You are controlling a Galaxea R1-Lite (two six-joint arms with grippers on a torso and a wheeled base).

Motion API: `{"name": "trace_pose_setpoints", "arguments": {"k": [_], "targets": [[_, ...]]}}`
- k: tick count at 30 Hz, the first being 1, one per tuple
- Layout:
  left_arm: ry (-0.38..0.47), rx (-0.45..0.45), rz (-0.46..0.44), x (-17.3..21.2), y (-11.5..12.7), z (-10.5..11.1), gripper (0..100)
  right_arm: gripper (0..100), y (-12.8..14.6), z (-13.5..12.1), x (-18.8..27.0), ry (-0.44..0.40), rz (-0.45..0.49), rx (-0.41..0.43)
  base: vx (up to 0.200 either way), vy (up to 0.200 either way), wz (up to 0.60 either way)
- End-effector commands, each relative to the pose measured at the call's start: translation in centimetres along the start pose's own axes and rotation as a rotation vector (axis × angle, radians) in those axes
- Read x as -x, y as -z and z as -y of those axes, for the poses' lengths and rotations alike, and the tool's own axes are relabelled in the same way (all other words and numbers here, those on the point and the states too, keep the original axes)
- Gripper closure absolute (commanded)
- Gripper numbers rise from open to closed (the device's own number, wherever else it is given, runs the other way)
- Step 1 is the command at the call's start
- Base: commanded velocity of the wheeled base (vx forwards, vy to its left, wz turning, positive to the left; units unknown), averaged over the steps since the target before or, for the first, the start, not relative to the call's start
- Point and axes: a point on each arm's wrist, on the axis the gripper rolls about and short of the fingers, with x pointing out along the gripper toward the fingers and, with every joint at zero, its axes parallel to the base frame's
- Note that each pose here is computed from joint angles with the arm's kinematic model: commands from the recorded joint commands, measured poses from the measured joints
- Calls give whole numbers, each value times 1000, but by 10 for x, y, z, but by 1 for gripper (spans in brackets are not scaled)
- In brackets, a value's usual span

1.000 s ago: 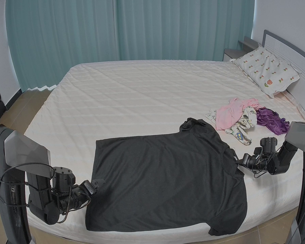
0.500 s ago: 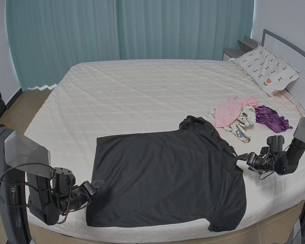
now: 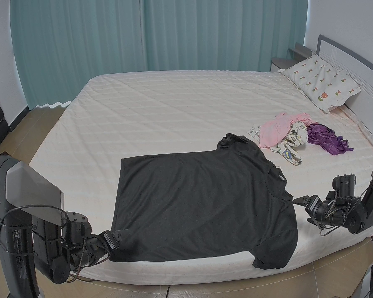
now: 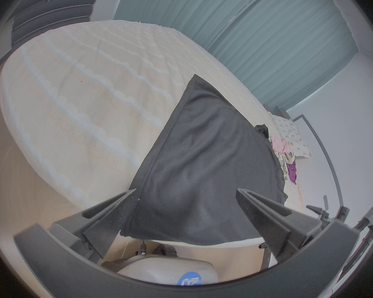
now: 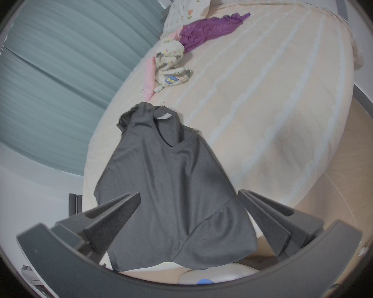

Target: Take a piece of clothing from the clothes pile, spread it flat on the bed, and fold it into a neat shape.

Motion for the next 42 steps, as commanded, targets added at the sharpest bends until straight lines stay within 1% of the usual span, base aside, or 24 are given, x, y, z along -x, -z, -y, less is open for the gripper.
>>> {"name": "trace_pose_setpoints", "arguments": {"k": [1,3,5,6,8,10,12,15,20,26,35,38,41,42], "targets": [[-49,-36,-8,9,8,-3,0,0,27,3,9,-19,-19,-32,0,0,0],[-82,-33,-12,13,11,-7,0,0,33,8,4,-21,-24,-38,0,0,0],[-88,-26,-19,14,13,-8,0,0,35,9,2,-29,-19,-38,0,0,0],[-98,-6,-36,14,17,-9,0,0,37,12,1,-41,-7,-34,0,0,0],[-109,26,-58,12,25,-7,0,0,42,18,0,-40,-6,-34,0,0,0],[-145,53,-48,10,33,-6,0,0,45,23,0,-39,5,-38,0,0,0],[-161,43,-31,10,35,-5,0,0,46,25,3,-46,18,-35,0,0,0],[-159,44,-34,10,38,-3,0,0,49,25,9,-66,30,-26,0,0,0],[-155,59,-29,10,37,-2,0,0,50,24,12,-73,32,-22,0,0,0],[-157,70,-28,11,37,-2,0,0,52,27,10,-61,26,-27,-200,0,0],[-156,64,-31,9,38,-2,0,0,50,27,10,-60,33,-28,0,0,0],[-127,69,-2,-1,34,3,0,0,50,26,10,-61,39,-27,0,0,0],[-125,56,0,-5,34,2,0,0,51,26,11,-55,45,-24,0,0,0],[-124,33,3,-7,33,2,0,0,51,26,10,-49,50,-25,0,0,0]]}}
